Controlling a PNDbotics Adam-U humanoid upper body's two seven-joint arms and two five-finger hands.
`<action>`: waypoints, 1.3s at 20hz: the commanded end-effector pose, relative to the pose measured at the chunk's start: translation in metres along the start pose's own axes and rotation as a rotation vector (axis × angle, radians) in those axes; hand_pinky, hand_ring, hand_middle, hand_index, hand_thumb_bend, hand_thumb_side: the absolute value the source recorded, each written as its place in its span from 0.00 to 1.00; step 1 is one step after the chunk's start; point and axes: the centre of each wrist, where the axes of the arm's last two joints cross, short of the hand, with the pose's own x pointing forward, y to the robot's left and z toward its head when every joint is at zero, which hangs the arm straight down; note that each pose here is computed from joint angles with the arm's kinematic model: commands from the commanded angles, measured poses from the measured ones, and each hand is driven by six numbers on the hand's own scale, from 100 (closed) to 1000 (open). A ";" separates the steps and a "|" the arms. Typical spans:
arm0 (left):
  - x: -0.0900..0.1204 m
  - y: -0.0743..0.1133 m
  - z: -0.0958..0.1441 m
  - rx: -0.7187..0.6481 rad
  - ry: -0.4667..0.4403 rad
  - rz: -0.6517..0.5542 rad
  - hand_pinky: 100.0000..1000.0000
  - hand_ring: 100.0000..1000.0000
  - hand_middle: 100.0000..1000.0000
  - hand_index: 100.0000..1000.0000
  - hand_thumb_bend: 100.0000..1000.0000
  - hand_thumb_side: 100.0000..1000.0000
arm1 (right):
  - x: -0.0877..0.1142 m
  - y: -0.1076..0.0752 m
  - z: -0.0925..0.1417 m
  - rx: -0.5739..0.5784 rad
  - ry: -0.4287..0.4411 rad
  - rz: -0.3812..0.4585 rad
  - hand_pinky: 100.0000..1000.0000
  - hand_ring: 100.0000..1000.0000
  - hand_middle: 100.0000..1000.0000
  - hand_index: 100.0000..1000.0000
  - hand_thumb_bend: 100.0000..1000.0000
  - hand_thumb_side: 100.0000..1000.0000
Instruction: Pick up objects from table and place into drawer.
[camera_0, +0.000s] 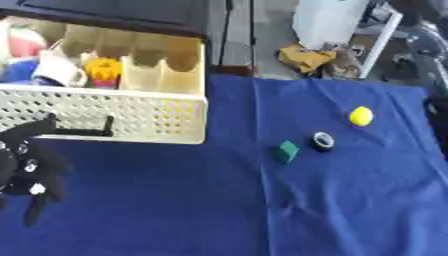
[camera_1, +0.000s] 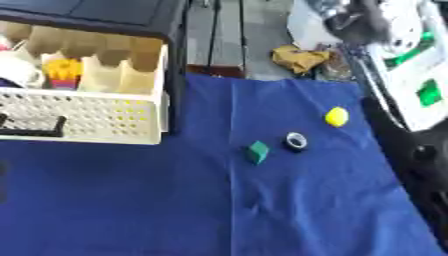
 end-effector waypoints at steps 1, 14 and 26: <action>0.004 0.015 0.005 0.033 -0.047 -0.041 0.13 0.40 0.53 0.90 0.00 0.90 | 0.014 -0.014 0.006 -0.092 -0.049 -0.100 0.13 0.56 0.55 0.69 0.00 0.95; 0.024 0.091 0.030 -0.225 -0.174 -0.660 0.22 0.50 0.60 0.70 0.00 0.83 | 0.004 -0.004 0.065 -0.305 -0.107 -0.374 0.40 0.60 0.55 0.63 0.00 0.98; 0.029 0.102 0.042 -0.987 0.155 -0.985 0.21 0.42 0.62 0.80 0.00 1.00 | -0.003 0.016 0.079 -0.318 -0.104 -0.422 0.41 0.60 0.54 0.61 0.00 0.97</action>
